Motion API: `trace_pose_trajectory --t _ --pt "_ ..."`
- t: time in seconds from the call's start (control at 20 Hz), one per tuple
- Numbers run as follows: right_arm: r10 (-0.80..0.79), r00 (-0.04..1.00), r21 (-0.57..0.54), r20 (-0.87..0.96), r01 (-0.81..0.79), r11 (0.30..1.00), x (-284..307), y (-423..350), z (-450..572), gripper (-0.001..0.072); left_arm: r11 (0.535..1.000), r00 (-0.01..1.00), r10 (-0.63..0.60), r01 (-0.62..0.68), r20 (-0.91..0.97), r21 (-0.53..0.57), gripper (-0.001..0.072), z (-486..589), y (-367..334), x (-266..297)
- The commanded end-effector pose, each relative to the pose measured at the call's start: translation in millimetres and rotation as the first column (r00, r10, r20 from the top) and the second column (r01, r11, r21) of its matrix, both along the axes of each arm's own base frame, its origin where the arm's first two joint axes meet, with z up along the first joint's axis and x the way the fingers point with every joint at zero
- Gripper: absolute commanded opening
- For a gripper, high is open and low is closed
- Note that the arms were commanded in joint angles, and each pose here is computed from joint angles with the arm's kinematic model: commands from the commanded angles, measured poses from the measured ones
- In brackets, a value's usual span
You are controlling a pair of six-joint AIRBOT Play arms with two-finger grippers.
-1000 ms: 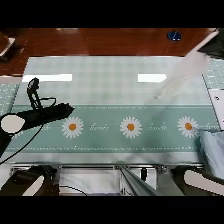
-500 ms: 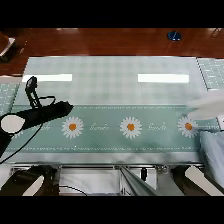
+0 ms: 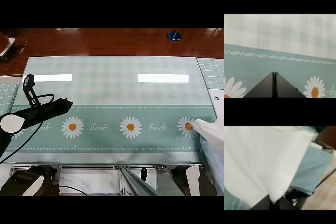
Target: Fold the shirts.
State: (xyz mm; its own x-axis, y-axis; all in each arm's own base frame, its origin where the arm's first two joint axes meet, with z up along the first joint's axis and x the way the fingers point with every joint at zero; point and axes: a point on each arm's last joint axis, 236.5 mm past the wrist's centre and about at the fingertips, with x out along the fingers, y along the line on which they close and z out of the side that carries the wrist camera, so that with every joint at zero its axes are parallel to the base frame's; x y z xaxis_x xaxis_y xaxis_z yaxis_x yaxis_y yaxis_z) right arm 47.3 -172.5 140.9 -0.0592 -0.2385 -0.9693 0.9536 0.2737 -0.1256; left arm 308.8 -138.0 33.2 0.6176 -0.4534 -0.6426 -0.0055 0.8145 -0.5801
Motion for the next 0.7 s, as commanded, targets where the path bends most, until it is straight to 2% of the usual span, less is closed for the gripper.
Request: trace_pose_trajectory --t 0.0,0.05,0.1,0.25,0.3,0.35,0.4,0.45,0.5,0.55,0.65 --pt "-0.097 0.981 -0.045 -0.168 0.091 0.995 -44.3 -0.8 -11.1 0.003 1.0 1.0 0.0 0.0 -0.005 -0.012 0.0018 0.6 -1.9 -0.8" --pt "-0.112 0.976 -0.034 -0.187 0.108 0.994 -46.8 -1.1 -16.2 0.0167 1.0 1.0 -0.001 0.001 -0.005 -0.012 0.0018 0.6 -2.0 -0.8" --pt "-0.096 0.976 -0.001 -0.197 0.098 0.995 -43.6 -1.6 -22.7 0.0421 1.0 1.0 0.0 0.0 -0.002 -0.011 0.0018 0.9 -1.7 -0.3" --pt "-0.051 0.982 0.058 -0.184 0.063 0.996 -27.5 -10.0 -34.1 0.0412 1.0 0.998 0.002 -0.002 0.062 0.01 0.0018 10.5 1.8 9.8" --pt "-0.015 0.996 0.073 -0.089 0.022 0.997 -0.4 -16.2 -36.6 0.0407 1.0 0.996 -0.01 0.008 0.09 0.023 0.0018 18.5 2.2 13.7" --pt "0.044 0.995 0.082 0.085 -0.051 0.995 46.5 -22.0 -31.3 0.0366 0.999 0.994 -0.035 0.031 0.103 0.037 0.0018 27.5 1.7 14.7" --pt "0.102 0.951 0.07 0.291 -0.127 0.989 101.6 -25.9 -14.7 0.0222 0.996 0.989 -0.072 0.064 0.133 0.064 0.0018 41.6 1.8 17.2" --pt "0.167 0.843 0.05 0.512 -0.223 0.973 162.3 -21.9 15.0 0.0057 0.995 0.98 -0.071 0.058 0.183 0.076 0.0018 64.0 6.3 26.4" --pt "0.262 0.663 -0.018 0.702 -0.351 0.936 223.8 -8.8 58.0 0.0023 0.996 0.969 -0.055 0.037 0.242 0.079 0.0018 91.1 12.4 38.8" --pt "0.343 0.495 -0.099 0.798 -0.454 0.885 269.3 11.8 95.8 0.0023 0.997 0.952 -0.04 0.016 0.305 0.08 0.0018 124.0 18.1 53.8" --pt "0.533 0.236 -0.278 0.812 -0.646 0.71 339.1 83.2 136.8 0.0023 0.994 0.912 -0.073 0.036 0.403 0.1 0.0017 184.7 12.7 78.9"
